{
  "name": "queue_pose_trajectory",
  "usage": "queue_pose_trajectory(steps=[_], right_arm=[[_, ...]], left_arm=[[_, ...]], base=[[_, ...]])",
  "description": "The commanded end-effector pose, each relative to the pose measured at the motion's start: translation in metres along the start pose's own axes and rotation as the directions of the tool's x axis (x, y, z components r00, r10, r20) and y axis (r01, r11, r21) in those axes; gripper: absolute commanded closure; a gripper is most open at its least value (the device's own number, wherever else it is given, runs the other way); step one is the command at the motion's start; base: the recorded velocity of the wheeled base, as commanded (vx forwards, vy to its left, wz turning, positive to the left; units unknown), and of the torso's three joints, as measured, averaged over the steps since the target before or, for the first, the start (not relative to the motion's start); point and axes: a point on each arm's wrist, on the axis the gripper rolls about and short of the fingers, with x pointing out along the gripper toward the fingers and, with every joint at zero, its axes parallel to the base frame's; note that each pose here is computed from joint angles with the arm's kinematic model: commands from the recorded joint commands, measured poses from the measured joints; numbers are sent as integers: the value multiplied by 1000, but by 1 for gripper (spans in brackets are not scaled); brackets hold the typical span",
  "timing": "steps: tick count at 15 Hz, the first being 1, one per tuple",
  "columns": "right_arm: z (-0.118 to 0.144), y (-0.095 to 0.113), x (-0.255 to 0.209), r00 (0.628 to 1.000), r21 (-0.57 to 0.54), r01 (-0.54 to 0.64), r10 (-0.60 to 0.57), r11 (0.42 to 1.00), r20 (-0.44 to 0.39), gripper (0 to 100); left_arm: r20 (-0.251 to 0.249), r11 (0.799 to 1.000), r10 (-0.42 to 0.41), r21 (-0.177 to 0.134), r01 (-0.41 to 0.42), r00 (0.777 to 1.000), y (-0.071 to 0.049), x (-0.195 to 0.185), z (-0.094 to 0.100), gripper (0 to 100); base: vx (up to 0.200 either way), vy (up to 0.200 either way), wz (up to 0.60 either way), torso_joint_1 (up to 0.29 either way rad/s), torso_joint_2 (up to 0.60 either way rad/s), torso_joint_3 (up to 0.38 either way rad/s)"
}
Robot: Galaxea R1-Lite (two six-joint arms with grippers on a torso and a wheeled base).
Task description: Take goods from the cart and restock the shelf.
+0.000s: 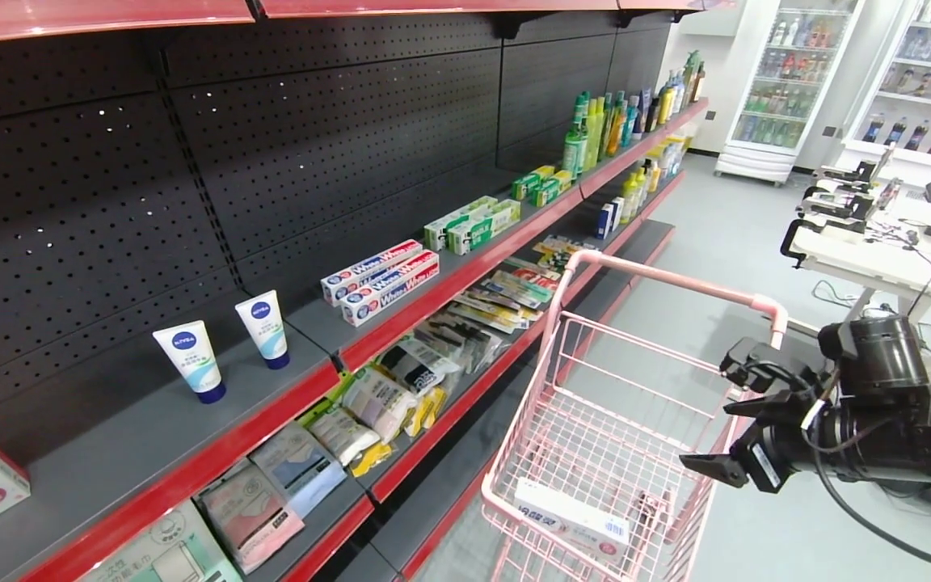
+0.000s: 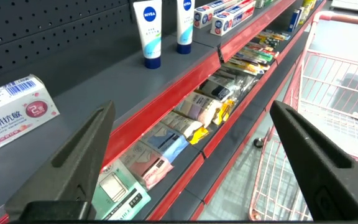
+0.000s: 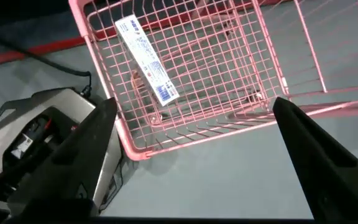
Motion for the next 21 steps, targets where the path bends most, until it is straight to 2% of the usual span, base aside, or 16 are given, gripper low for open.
queue_pose_trajectory(steps=[1, 5, 13, 17, 21], right_arm=[[-3, 1, 14, 999, -2, -29, 29, 1000, -36, 0], [-4, 1, 27, 1000, -17, -26, 26, 1000, -16, 0], [-12, -3, 53, 996, -58, -60, 56, 997, -70, 0], [-18, -8, 67, 992, -170, -97, 82, 981, -92, 0], [-21, -10, 80, 990, -185, -126, 110, 975, -92, 0]], left_arm=[[0, 1000, 0, 0, 0, 1000, 0, 0, 0, 0], [0, 1000, 0, 0, 0, 1000, 0, 0, 0, 0], [0, 1000, 0, 0, 0, 1000, 0, 0, 0, 0], [0, 1000, 0, 0, 0, 1000, 0, 0, 0, 0], [0, 1000, 0, 0, 0, 1000, 0, 0, 0, 0]], base=[[0, 0, 0, -110, 222, 115], [0, 0, 0, -111, 233, 123], [0, 0, 0, -150, 325, 170], [0, 0, 0, -157, 329, 178], [0, 0, 0, -166, 356, 189]])
